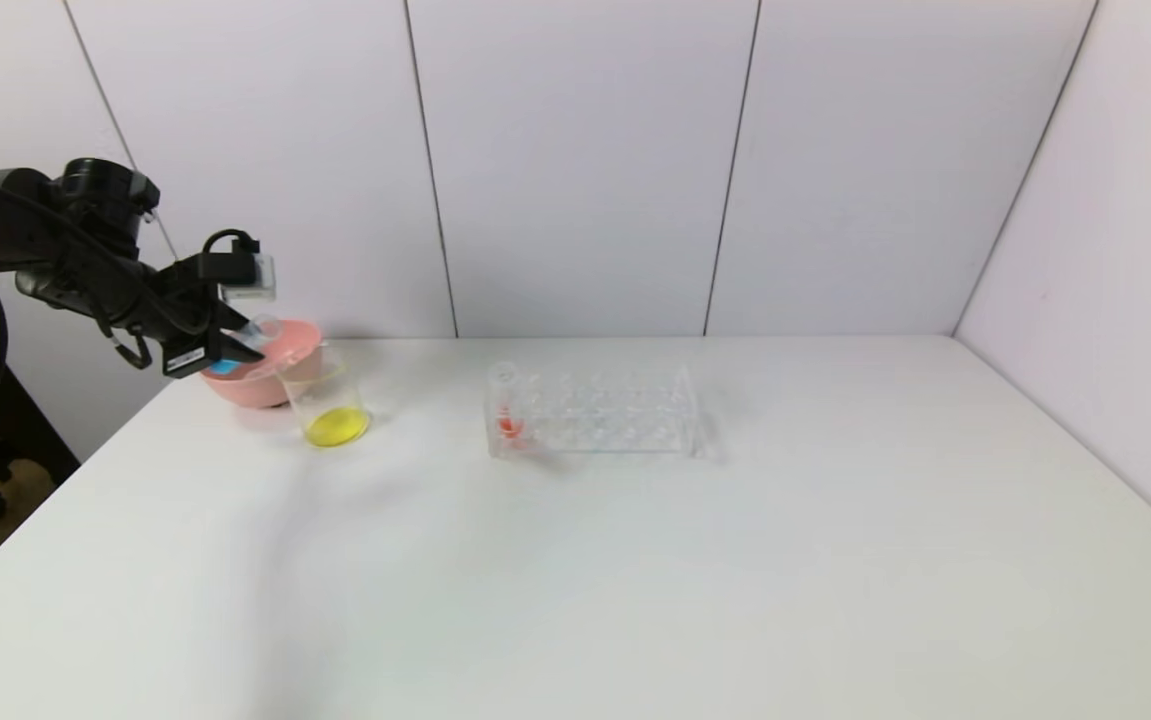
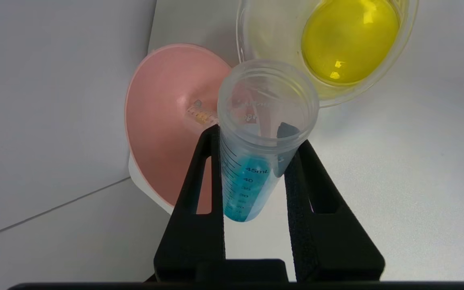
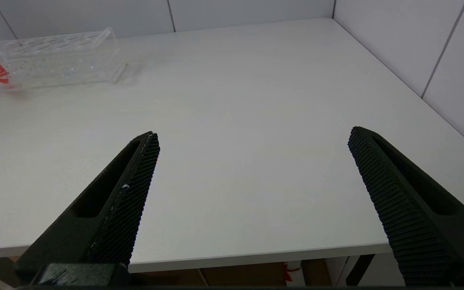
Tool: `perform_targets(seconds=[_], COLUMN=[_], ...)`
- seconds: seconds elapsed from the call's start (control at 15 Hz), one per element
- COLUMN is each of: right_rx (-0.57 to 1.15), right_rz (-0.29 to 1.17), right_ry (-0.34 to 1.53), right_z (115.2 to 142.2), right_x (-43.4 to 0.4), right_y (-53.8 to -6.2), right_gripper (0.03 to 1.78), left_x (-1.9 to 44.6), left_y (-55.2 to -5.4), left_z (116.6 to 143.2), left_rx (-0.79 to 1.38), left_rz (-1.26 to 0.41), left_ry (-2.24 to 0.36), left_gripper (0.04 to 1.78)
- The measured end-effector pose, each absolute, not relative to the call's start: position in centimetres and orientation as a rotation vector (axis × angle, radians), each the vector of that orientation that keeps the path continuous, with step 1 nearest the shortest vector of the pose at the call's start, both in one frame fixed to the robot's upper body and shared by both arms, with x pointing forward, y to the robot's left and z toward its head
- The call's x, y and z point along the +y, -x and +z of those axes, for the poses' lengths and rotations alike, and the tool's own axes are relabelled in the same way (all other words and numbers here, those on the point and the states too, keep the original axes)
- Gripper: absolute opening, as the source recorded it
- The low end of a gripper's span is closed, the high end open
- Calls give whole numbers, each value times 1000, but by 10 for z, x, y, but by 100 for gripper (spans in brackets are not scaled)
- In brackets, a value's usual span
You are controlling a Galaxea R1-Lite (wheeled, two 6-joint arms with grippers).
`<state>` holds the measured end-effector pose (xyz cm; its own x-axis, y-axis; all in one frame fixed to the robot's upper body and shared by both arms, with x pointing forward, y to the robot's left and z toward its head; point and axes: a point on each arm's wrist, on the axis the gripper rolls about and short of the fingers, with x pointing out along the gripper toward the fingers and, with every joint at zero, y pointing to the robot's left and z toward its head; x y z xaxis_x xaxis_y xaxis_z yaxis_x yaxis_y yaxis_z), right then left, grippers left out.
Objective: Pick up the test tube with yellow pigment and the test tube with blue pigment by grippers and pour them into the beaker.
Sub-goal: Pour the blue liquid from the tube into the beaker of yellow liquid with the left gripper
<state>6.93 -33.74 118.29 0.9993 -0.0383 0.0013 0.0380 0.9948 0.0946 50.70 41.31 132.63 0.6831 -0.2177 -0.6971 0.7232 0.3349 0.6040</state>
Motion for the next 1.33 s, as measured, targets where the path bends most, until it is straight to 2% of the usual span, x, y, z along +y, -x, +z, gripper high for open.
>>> perform_targets(seconds=[1.33], right_rx=[-4], right_rz=[-38], right_ry=[-95], right_z=[1183], right_x=[-337], right_y=[-69], right_gripper=[171], left_x=[396], left_y=[-511], left_z=[1325], left_rx=[640], left_rz=[-611], left_ry=[-1214], left_gripper=[45])
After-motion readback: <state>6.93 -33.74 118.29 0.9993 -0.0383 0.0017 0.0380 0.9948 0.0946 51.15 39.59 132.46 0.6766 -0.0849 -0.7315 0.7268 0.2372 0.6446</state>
